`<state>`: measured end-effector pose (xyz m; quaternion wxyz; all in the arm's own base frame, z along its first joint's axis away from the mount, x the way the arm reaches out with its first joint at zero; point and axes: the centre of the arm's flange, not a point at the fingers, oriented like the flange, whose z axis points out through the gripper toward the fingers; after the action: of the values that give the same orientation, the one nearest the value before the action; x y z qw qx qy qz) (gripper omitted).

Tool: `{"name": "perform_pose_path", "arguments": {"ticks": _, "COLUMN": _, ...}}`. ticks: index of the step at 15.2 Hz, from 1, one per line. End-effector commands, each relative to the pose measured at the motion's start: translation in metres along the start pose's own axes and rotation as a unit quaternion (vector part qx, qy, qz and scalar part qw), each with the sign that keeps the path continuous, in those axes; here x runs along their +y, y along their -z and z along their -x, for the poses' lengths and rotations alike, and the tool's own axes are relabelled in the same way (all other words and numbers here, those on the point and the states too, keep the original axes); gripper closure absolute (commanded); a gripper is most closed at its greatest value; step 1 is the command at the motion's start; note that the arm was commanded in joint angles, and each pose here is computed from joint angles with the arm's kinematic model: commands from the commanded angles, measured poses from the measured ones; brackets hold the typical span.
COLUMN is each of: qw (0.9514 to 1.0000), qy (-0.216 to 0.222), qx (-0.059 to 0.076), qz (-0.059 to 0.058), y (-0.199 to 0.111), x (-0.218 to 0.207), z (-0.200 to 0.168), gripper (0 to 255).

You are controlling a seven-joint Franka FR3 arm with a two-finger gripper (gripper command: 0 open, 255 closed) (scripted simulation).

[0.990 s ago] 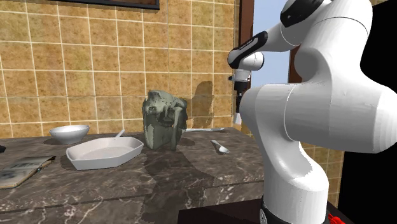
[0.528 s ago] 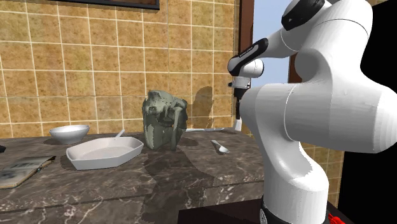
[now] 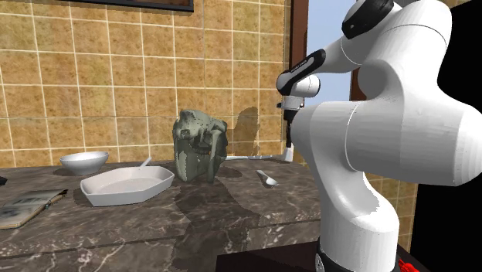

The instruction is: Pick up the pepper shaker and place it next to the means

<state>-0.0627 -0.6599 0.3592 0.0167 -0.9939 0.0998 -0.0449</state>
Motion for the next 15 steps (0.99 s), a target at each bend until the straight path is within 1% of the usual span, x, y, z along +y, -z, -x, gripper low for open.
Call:
{"name": "perform_pose_path", "arguments": {"ticks": 1, "qw": 1.0, "qy": 0.0, "qx": 0.0, "qz": 0.0, "y": 0.0, "x": 0.0, "z": 0.0, "gripper": 0}}
{"name": "perform_pose_path", "arguments": {"ticks": 6, "qw": 1.0, "qy": 0.0, "qx": 0.0, "qz": 0.0, "y": 0.0, "x": 0.0, "z": 0.0, "gripper": 0}}
{"name": "perform_pose_path", "arguments": {"ticks": 10, "qw": 1.0, "qy": 0.0, "qx": 0.0, "qz": 0.0, "y": 0.05, "x": 0.0, "z": 0.0, "gripper": 0}}
{"name": "perform_pose_path", "arguments": {"ticks": 15, "qw": 1.0, "qy": 0.0, "qx": 0.0, "qz": 0.0, "y": 0.05, "x": 0.0, "z": 0.0, "gripper": 0}}
